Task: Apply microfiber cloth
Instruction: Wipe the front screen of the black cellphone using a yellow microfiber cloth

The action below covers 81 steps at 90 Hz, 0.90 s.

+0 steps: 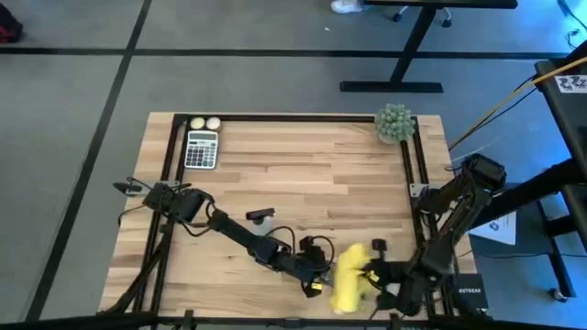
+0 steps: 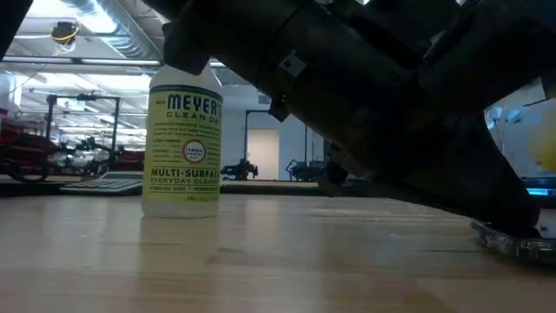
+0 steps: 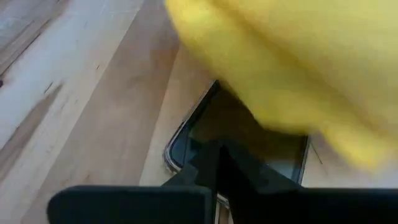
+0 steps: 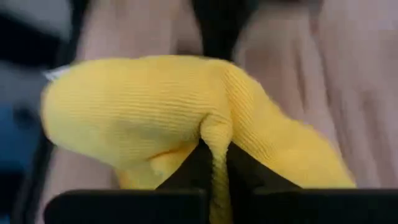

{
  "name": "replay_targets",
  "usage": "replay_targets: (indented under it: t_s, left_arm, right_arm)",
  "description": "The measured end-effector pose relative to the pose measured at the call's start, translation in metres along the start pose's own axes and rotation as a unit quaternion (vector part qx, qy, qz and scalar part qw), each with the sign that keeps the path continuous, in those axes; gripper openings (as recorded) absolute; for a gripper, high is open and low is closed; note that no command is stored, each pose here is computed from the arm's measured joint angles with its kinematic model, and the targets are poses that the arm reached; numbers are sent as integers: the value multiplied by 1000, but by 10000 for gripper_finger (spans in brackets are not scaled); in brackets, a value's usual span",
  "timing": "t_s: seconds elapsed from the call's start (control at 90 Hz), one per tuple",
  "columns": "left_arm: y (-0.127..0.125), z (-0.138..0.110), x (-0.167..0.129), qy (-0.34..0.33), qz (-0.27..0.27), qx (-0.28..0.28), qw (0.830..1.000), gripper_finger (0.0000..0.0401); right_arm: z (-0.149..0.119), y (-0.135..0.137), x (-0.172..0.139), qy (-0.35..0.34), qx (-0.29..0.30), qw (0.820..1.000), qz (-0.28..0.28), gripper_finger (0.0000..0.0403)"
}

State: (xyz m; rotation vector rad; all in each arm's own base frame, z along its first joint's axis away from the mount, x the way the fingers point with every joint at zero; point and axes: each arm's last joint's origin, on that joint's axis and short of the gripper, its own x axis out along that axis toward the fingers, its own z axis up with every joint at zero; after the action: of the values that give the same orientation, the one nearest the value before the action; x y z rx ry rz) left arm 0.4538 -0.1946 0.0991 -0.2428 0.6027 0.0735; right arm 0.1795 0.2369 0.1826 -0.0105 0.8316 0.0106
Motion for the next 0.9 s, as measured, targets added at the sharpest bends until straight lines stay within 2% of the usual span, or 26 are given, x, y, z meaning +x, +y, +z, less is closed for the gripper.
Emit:
replay_targets:
  t_s: [0.122, 0.278, 0.422, 0.578, 0.7, 0.9]
  left_arm:
    - [0, 0, 0, 0, 0, 0, 1000, 1]
    - [0, -1, 0, 3, 1, 3, 1000, 1]
    - [1, -1, 0, 6, 2, 4, 1000, 1]
    - [1, -1, 0, 4, 2, 3, 1000, 1]
    - [0, -1, 0, 4, 2, 3, 1000, 1]
    - [0, 1, 0, -4, -2, 0, 1000, 1]
  right_arm:
    - [-6, -4, 36, 10, 22, 1000, 19, 0]
    - [-23, -3, 56, 88, 32, 995, 40, 0]
    - [-36, 8, 41, 131, 24, 989, 71, 0]
    - [-54, 13, 10, 223, 26, 969, 99, 0]
    - [-66, 7, -14, 281, 27, 956, 86, 0]
    - [-56, -20, -53, 294, 78, 952, 33, 0]
